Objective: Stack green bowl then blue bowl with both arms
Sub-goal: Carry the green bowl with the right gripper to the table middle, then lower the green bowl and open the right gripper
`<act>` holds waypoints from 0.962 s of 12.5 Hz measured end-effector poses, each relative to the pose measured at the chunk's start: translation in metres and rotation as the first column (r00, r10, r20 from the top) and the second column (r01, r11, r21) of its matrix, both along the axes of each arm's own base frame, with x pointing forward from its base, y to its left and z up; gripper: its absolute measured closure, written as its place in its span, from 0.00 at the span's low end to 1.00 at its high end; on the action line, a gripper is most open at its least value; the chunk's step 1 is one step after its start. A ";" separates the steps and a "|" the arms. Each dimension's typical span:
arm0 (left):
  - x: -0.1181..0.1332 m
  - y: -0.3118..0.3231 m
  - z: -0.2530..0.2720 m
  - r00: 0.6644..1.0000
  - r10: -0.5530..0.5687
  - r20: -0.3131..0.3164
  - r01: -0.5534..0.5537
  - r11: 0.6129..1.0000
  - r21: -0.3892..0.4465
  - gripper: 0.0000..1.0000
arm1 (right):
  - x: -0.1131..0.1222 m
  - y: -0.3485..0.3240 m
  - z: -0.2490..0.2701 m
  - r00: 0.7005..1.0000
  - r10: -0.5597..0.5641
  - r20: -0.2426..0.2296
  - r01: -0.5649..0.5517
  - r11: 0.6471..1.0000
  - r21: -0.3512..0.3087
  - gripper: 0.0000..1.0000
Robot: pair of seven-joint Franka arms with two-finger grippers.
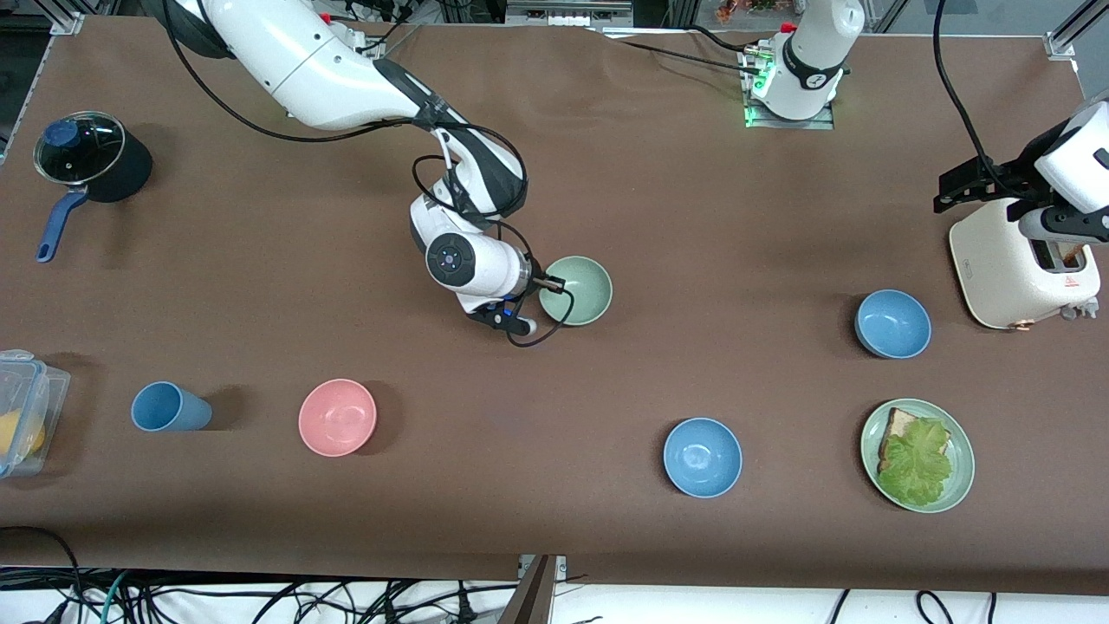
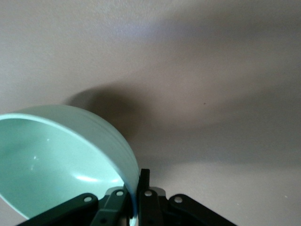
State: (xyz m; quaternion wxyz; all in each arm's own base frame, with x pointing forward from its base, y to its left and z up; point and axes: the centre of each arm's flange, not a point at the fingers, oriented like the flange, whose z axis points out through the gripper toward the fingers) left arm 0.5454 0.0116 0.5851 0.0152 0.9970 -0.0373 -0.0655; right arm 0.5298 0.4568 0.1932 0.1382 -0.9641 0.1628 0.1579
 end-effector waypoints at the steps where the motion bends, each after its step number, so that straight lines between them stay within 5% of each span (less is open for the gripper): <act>1: 0.000 0.000 0.000 1.000 0.000 0.000 0.000 1.000 0.000 0.00 | -0.001 0.001 -0.002 1.000 0.001 -0.001 -0.001 1.000 0.000 0.95; 7: 0.000 0.000 0.000 1.000 0.000 0.000 0.000 1.000 0.000 0.00 | -0.010 0.011 -0.003 1.000 0.017 -0.002 -0.017 1.000 0.000 0.95; 12: 0.000 0.000 0.000 1.000 0.001 0.000 -0.001 1.000 0.000 0.00 | 0.007 0.011 0.016 1.000 0.004 0.022 -0.004 1.000 0.018 0.43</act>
